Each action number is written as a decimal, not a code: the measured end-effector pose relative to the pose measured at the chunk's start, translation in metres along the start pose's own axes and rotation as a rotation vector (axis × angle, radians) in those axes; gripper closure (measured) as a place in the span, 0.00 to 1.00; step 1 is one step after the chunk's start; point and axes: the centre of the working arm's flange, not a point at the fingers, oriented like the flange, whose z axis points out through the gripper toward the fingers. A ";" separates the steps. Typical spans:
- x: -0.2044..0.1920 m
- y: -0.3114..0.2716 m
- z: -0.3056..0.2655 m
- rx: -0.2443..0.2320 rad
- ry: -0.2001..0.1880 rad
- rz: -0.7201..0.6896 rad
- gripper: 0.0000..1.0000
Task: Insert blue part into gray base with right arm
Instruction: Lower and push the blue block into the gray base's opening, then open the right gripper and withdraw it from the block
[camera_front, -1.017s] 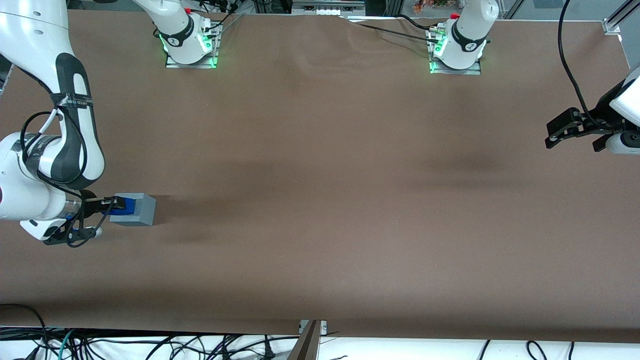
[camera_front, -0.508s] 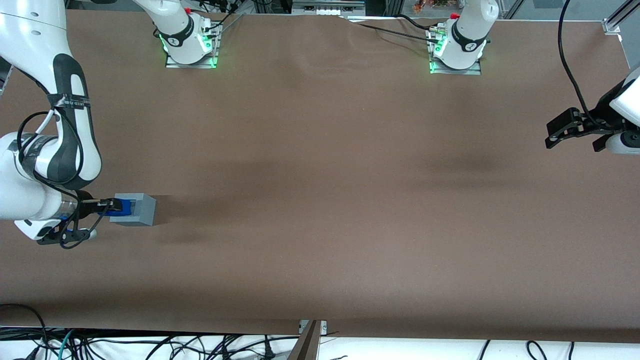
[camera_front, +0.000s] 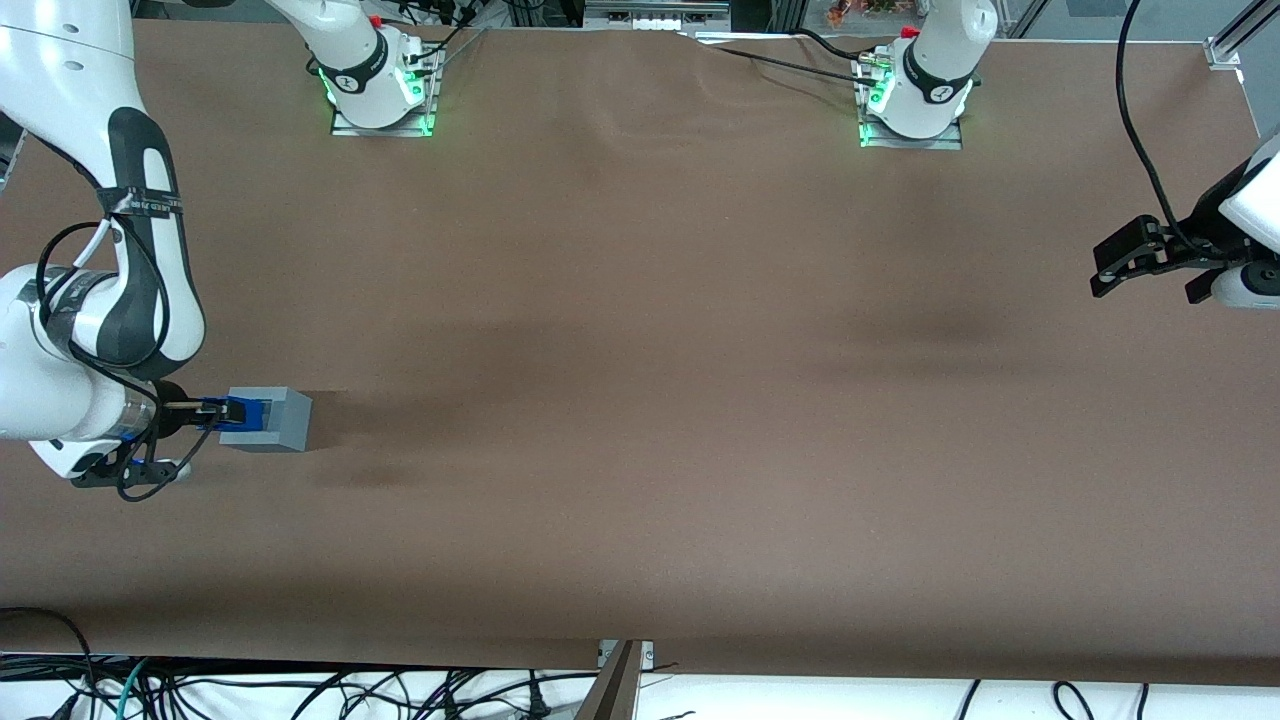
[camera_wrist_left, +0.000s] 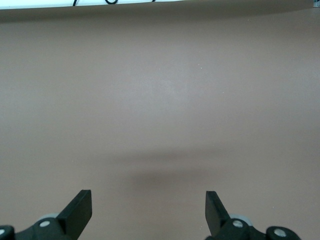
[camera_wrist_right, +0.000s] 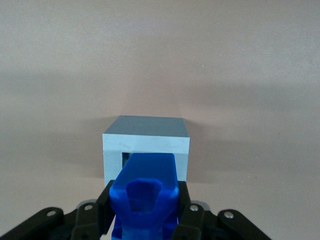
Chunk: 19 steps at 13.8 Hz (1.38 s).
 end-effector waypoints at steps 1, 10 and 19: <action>0.000 0.000 0.000 -0.001 0.000 0.009 0.49; 0.000 -0.011 0.002 -0.011 -0.007 0.068 0.49; 0.002 -0.020 0.013 -0.019 0.017 0.072 0.48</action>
